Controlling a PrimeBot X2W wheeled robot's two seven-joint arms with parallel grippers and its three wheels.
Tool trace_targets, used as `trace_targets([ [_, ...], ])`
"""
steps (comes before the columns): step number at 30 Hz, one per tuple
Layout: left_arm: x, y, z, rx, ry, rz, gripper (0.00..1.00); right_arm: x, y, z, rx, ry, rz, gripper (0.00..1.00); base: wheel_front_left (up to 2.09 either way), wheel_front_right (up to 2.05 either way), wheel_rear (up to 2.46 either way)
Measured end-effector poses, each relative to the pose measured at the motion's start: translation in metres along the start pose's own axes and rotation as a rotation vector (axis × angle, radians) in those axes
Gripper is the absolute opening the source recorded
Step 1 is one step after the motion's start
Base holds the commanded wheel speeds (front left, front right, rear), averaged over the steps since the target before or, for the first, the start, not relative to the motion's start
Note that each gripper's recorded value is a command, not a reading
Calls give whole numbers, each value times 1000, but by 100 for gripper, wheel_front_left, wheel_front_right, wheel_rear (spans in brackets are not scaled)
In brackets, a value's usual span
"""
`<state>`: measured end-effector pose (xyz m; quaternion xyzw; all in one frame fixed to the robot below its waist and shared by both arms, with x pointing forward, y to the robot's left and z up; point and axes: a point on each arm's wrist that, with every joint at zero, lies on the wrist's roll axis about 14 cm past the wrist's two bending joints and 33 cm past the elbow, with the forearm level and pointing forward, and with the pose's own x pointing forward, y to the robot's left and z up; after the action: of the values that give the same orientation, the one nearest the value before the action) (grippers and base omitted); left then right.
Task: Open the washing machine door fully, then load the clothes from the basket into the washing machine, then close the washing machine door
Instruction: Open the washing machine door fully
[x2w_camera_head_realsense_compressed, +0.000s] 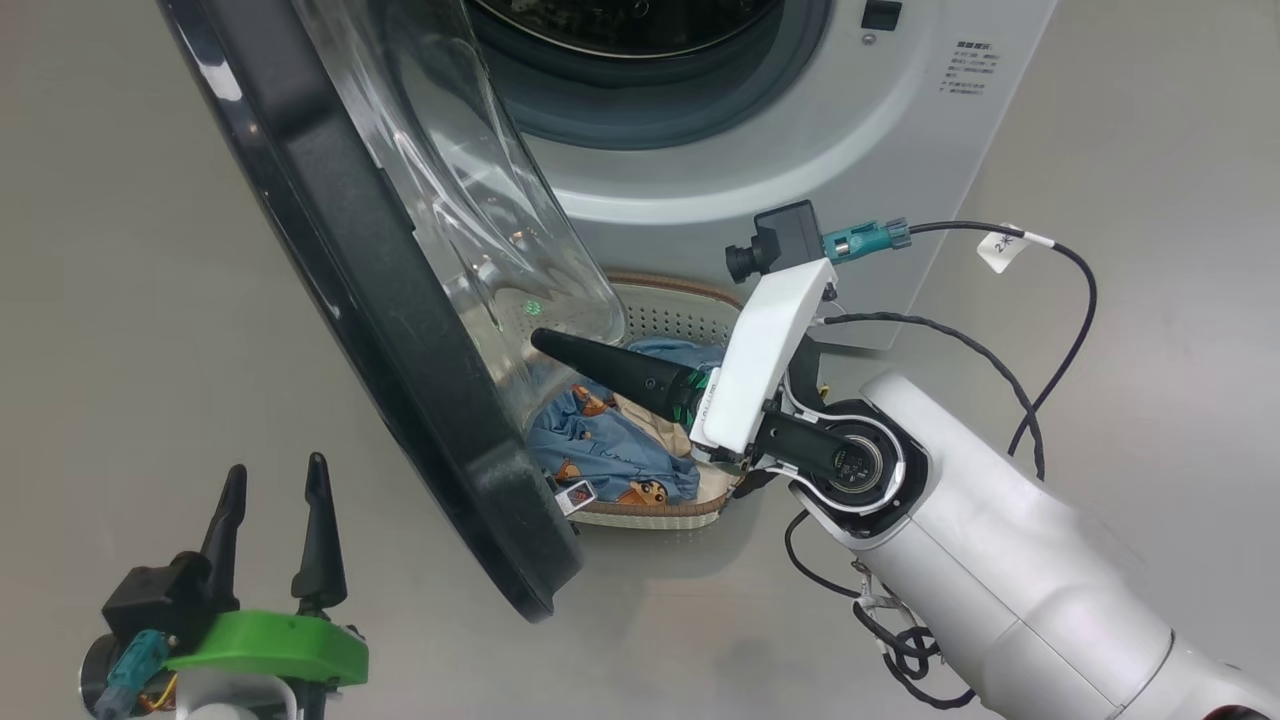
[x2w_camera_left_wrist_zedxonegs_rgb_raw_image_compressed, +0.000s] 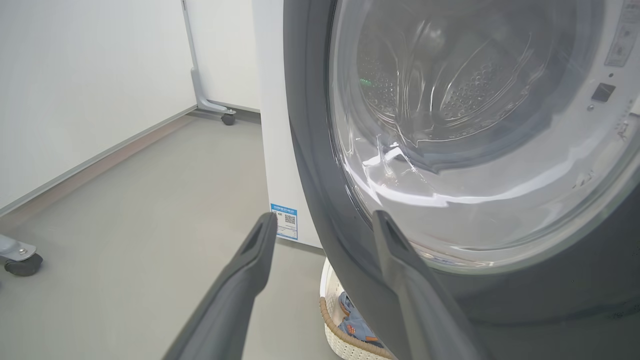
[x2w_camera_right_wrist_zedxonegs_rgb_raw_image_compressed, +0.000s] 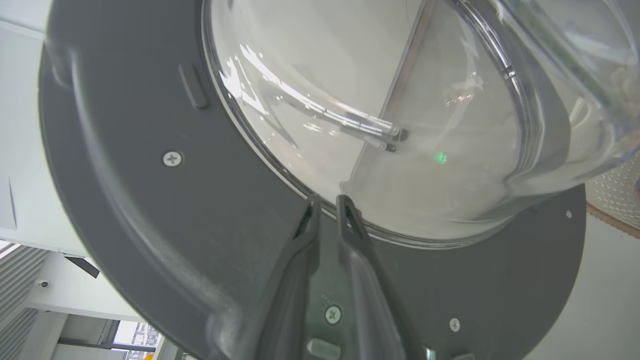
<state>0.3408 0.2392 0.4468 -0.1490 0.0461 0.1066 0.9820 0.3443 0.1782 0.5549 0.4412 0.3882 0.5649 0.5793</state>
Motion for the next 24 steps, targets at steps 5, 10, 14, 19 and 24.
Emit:
trace_targets([
  [5, -2, 6, 1, -5, -6, 22, 100, -15, 0, 19, -148, -88, -60, 100, 0, 0, 0],
  [10, -2, 11, 4, -11, -17, 36, 100, -55, -11, 53, -375, -231, -191, 100, 0, 0, 0],
  [14, -2, 12, 6, -13, -27, 35, 100, -106, -15, 88, -584, -404, -314, 100, 0, 0, 0],
  [19, -5, 12, 9, -20, -38, 33, 100, -178, -37, 96, -762, -531, -507, 100, 0, 0, 0],
  [24, -15, 19, 0, -18, -11, 44, 100, -238, -40, 90, -878, -686, -625, 100, 0, 0, 0],
])
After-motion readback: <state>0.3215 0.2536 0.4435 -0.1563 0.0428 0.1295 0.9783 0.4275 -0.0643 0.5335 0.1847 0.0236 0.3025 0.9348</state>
